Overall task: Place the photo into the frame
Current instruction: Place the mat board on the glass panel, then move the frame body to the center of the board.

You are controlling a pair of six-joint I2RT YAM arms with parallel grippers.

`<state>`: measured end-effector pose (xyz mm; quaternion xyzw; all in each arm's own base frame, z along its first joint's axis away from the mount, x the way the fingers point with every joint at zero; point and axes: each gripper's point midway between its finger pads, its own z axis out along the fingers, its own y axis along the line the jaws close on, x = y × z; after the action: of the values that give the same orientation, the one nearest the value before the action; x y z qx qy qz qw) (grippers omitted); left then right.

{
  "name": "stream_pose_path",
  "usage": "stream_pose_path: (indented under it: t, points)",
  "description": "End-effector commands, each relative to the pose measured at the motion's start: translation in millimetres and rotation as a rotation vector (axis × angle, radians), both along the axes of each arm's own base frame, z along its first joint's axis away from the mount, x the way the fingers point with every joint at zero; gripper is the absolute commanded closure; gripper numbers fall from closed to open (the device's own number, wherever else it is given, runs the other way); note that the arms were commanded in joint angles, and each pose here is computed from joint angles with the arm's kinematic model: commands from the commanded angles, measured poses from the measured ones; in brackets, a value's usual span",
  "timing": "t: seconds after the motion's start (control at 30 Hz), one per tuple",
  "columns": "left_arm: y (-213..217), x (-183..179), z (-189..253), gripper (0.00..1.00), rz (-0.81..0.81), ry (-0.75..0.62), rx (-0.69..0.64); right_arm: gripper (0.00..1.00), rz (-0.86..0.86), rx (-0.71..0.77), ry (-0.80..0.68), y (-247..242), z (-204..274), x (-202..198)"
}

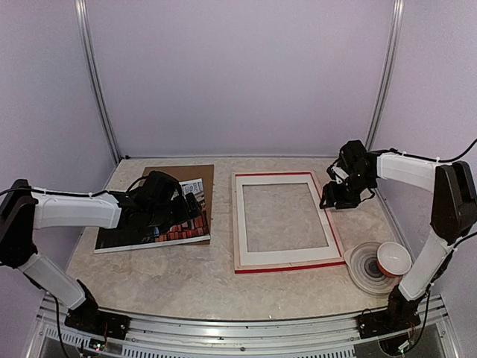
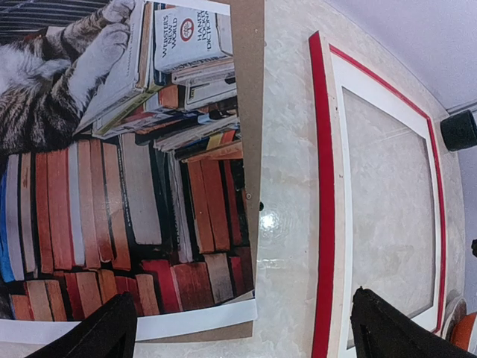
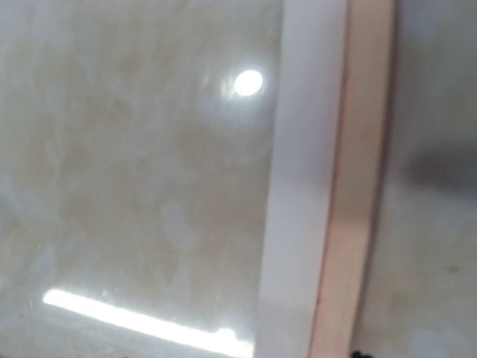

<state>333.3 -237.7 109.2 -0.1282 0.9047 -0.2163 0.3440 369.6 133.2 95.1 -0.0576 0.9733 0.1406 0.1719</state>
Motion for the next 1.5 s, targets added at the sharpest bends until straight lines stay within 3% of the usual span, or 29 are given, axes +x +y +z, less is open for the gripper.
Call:
stream_pose_path:
  t: [0.0,0.23,0.4,0.77,1.3,1.4,1.47]
  points:
    - [-0.5,-0.2,-5.1,0.01,0.006,0.007,0.013,0.35,0.009,-0.084,0.016,-9.4,-2.2,0.8]
    - [5.7,-0.5,-4.8,0.01,0.027,0.006,0.036,0.33,-0.009,-0.136,0.047,-15.1,-37.2,9.3]
    - [14.0,-0.5,2.2,0.01,0.049,-0.013,0.04,0.32,-0.007,-0.089,0.059,-6.0,-56.6,13.7]
    - [22.5,-2.8,-0.7,0.01,0.067,-0.013,0.052,0.32,0.032,0.092,0.047,34.3,-63.7,15.7]
    - [64.8,11.2,5.0,0.01,0.164,-0.015,0.098,0.31,0.072,0.097,0.019,56.2,-58.7,18.6]
    - [79.4,10.1,4.0,0.01,0.197,-0.012,0.117,0.28,0.076,0.086,0.007,57.0,-53.2,21.1]
    - [88.8,9.5,4.2,0.01,0.218,-0.012,0.126,0.15,0.066,0.049,-0.019,50.0,-45.8,22.8]
